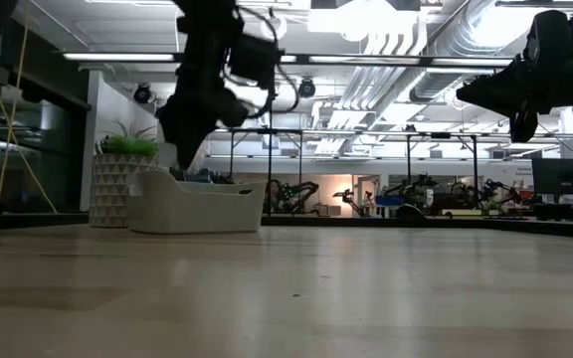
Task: Pick and place pill bottles into a basket
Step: Put the transparent pill bottle into the bin, then return to Home Position
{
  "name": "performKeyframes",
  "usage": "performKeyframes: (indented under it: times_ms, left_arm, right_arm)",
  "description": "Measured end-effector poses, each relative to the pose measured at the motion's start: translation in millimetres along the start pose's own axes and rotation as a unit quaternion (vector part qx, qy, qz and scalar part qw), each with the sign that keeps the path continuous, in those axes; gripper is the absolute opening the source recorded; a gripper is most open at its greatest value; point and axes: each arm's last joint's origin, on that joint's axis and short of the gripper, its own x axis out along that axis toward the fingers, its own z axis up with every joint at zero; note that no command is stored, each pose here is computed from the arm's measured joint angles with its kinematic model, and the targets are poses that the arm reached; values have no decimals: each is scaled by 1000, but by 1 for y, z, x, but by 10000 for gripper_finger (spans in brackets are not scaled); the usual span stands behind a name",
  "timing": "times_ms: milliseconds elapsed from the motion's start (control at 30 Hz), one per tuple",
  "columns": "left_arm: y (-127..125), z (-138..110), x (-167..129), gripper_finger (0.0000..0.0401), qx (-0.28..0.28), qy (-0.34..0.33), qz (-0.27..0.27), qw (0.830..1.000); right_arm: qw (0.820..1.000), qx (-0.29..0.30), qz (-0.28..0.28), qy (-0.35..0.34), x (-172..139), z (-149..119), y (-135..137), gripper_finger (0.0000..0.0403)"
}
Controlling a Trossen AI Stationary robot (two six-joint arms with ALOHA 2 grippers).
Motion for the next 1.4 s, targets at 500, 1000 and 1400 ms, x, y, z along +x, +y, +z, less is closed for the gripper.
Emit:
performKeyframes:
  times_ms: [500, 1000, 1400]
  left_arm:
    - [23, 3, 38, 293, -39, 17, -8, 999]
    - [-21, 42, -93, 229, 75, -463, -219, 855]
    - [-20, -19, -124, 64, 102, -612, -261, 740]
  right_arm:
    - [1000, -8, -1, 0, 0, 0, 0, 4]
    - [1000, -30, 0, -1, 0, 0, 0, 1]
    - [1000, -14, 9, -1, 0, 1, 1, 3]
